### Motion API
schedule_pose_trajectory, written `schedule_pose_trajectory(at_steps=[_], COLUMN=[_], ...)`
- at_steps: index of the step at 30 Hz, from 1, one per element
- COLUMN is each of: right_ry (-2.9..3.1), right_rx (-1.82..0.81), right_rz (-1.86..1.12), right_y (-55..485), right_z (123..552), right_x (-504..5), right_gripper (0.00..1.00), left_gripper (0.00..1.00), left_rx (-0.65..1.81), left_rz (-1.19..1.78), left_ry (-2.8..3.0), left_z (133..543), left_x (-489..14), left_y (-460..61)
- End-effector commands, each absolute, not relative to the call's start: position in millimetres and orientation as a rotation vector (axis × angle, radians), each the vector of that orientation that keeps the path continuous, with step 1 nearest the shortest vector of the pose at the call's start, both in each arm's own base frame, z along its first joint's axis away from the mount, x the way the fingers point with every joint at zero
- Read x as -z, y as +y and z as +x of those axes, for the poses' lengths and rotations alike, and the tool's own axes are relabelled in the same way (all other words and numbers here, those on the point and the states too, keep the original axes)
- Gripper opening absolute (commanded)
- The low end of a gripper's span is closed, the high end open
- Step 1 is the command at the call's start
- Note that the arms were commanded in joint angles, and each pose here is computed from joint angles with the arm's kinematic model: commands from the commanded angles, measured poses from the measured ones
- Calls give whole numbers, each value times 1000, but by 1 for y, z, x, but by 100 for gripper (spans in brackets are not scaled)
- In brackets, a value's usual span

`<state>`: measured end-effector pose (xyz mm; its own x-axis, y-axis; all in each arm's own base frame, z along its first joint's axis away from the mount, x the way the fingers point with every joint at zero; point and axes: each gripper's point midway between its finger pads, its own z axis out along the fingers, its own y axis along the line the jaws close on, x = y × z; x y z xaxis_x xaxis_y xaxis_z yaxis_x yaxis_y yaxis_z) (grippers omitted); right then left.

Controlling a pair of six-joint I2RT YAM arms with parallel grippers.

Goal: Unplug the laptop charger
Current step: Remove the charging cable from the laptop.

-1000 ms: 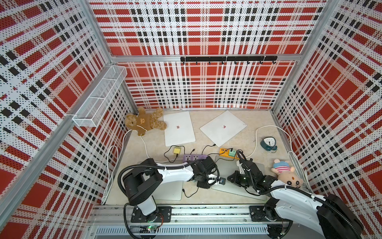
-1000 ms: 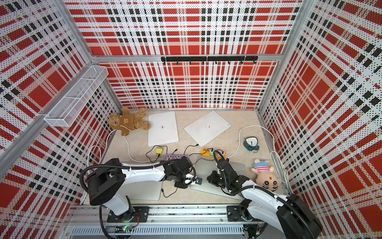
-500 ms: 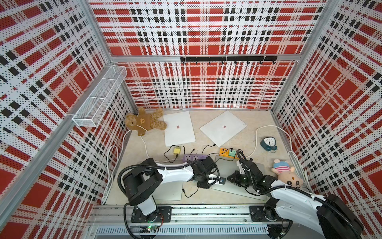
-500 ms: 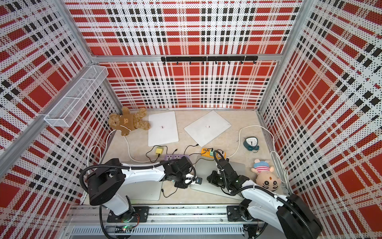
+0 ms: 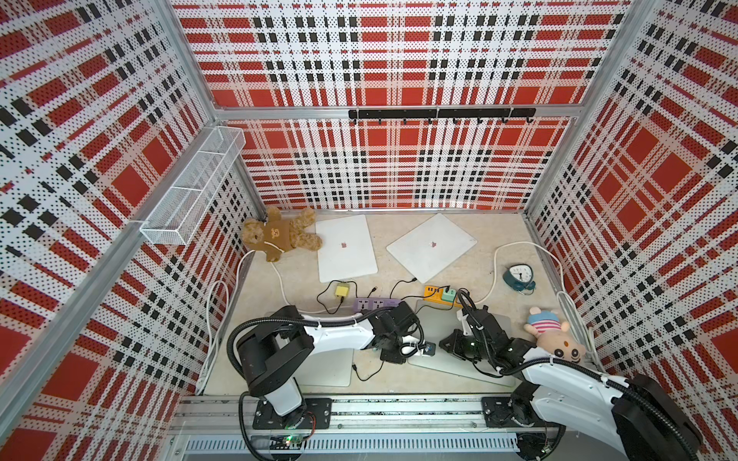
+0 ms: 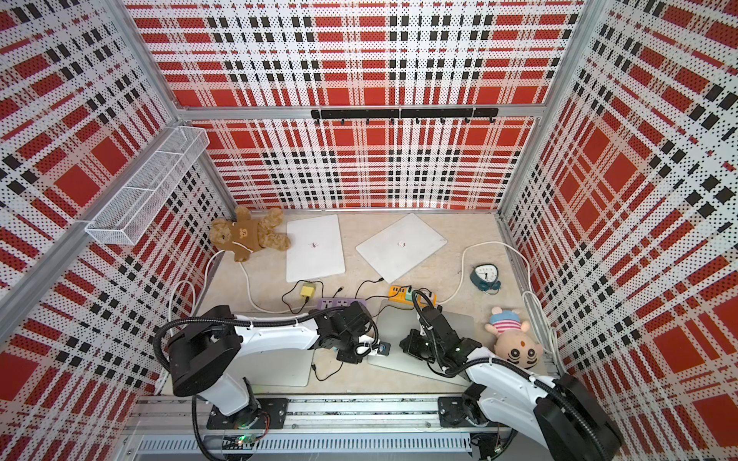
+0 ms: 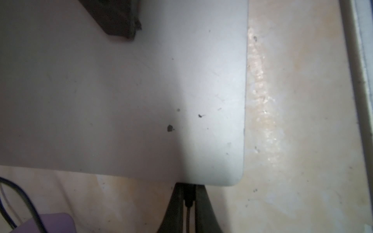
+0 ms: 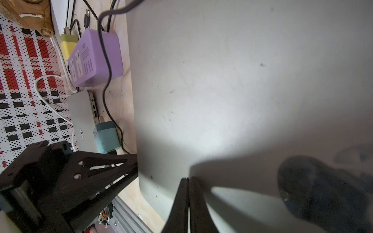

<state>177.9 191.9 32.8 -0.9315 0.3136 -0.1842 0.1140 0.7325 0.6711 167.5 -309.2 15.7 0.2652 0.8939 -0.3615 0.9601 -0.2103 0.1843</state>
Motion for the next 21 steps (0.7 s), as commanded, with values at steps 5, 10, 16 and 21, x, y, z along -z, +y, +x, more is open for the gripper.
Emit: schedule_pose_trajectory(at_steps=[5,10,16,21], right_ry=[2665,2669,2669,2665], right_rx=[-950,-951,-948,-940], right_rz=[353,351,347,348], right_y=[185,185,185,183], right_z=[177,177,177,176], right_x=[-25,-25,-25,-25], right_gripper=[7,7,7,7], left_gripper=[0,0,0,0], left_rx=[61,74,55,28], left_rz=[2193,2167,2175,2186], left_ry=[1775,1823,1814,1780], left_z=[184,184,186,187], left_x=[-6,-4,-6,-10], left_y=[-278,-275,-274,-269])
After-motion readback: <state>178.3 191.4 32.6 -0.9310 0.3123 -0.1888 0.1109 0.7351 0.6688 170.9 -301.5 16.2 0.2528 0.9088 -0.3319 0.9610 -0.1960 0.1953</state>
